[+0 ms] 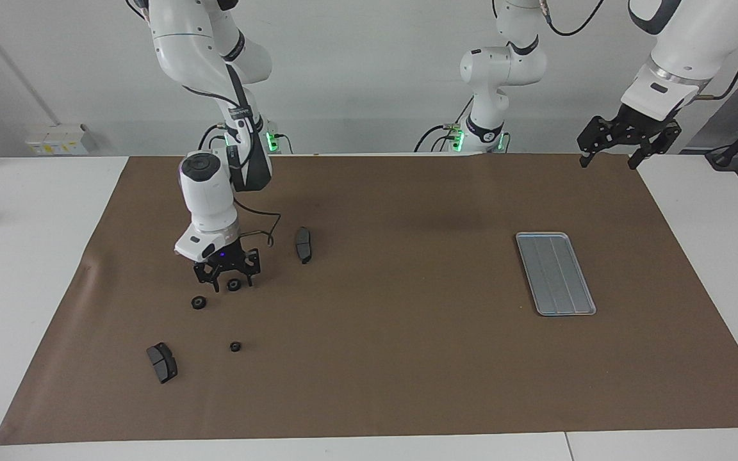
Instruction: Place bearing gear from tray to pile
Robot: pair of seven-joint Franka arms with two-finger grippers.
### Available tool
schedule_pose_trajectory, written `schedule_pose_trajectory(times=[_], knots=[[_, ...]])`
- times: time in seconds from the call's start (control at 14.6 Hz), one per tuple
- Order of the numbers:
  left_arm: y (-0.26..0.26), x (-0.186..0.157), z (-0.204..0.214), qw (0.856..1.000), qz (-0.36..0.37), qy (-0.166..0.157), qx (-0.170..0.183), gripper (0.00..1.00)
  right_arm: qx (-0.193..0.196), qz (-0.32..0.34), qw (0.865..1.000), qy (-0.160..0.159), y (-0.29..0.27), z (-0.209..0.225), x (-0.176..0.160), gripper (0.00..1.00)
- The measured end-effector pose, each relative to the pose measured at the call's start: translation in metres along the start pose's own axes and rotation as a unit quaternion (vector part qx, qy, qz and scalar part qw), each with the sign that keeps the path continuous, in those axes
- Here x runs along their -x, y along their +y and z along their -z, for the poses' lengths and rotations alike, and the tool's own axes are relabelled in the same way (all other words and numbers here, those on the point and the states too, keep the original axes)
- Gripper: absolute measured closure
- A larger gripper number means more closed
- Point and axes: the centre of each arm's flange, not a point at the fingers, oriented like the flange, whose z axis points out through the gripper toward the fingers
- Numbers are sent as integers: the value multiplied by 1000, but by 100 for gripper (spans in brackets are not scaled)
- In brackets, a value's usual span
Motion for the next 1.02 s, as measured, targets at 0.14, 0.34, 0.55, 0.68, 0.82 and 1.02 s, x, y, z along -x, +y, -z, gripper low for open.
schedule_pose_trajectory(times=[0.14,0.34,0.55,0.68,0.82,1.02], knots=[[0,0,0,1000,0,0,-2,0,6,-15,1000,-23,6,20,-15,0],[-1,0,0,1000,1,0,-2,0,19,-53,997,-46,19,73,-42,0],[-4,1,-1,1000,5,-3,-2,0,7,-105,993,-55,45,130,-50,0],[-6,1,-1,1000,7,-4,-2,0,3,-135,989,-68,72,166,-43,0],[-6,2,-2,1000,8,-5,-2,0,5,-154,985,-82,92,204,-33,0],[-6,2,-2,1000,8,-5,-2,0,5,-173,980,-97,110,270,-23,0]])
